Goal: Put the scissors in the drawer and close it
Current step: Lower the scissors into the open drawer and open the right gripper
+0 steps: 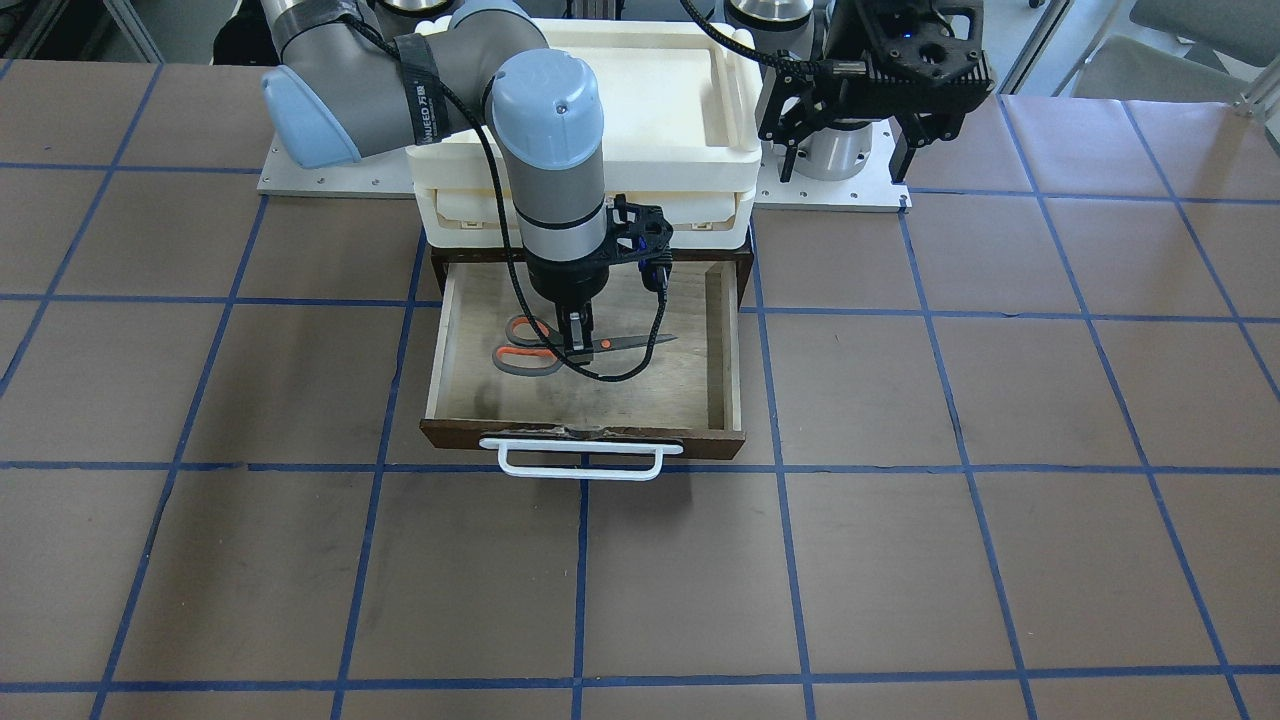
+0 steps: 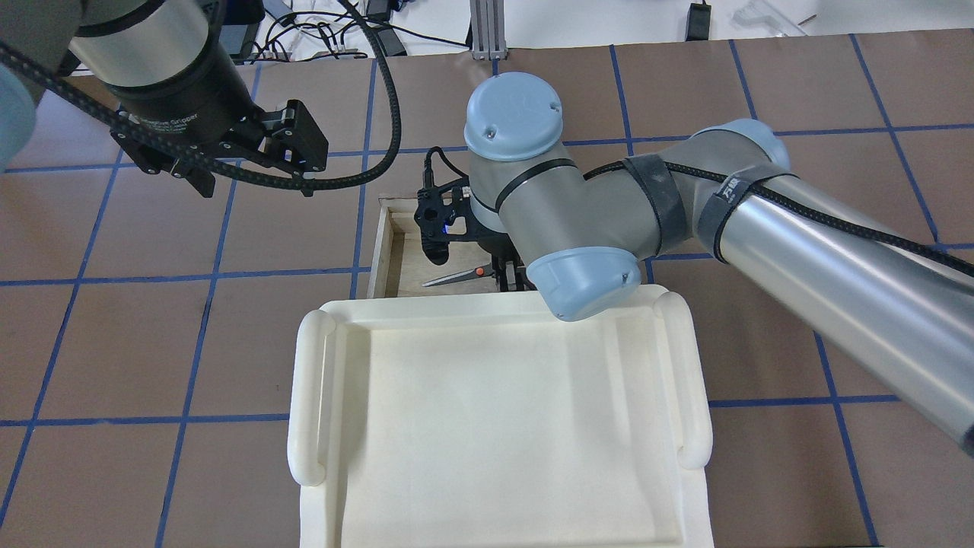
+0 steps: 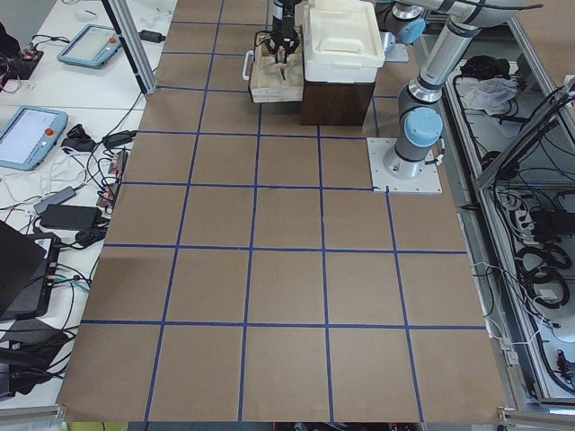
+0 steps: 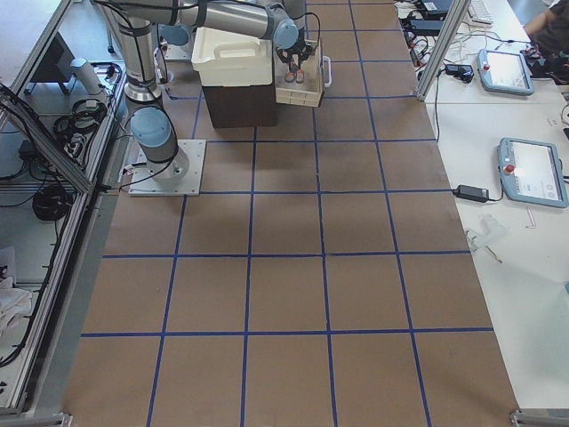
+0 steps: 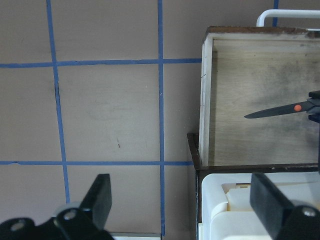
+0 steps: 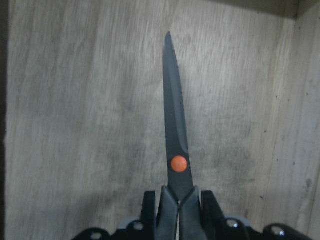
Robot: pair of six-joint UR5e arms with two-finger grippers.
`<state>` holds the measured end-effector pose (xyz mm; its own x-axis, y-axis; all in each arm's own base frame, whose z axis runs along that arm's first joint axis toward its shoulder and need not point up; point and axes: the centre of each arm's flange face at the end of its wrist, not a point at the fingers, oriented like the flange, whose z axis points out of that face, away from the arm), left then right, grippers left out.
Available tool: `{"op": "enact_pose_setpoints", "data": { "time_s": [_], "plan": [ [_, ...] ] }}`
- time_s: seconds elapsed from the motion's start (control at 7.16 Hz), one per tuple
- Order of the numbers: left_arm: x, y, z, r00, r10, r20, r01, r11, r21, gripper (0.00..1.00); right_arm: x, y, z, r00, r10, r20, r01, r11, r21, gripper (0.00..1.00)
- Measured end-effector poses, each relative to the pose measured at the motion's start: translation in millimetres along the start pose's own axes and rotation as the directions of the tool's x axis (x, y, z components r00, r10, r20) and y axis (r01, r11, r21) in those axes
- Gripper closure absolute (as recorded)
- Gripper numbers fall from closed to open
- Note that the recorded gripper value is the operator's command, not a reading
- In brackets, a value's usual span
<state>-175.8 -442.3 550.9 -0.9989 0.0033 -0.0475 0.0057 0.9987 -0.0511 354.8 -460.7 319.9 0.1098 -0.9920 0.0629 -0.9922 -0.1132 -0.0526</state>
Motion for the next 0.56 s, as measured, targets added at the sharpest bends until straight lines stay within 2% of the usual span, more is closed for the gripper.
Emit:
{"op": "enact_pose_setpoints", "data": {
  "time_s": [0.28, 0.56],
  "plan": [
    [0.0, -0.1, 0.2, 1.000, 0.000, 0.000, 0.000, 1.000, 0.000, 0.00, 0.0, -2.7, -7.1, 1.000, 0.011, -0.004, -0.011, 1.000, 0.026, 0.00],
    [0.0, -0.1, 0.1, 1.000, -0.001, 0.000, 0.001, 1.000, 0.000, 0.00, -2.9, 1.6, -50.4, 0.999, 0.018, -0.047, -0.016, 0.999, 0.044, 0.00]
  ]
}}
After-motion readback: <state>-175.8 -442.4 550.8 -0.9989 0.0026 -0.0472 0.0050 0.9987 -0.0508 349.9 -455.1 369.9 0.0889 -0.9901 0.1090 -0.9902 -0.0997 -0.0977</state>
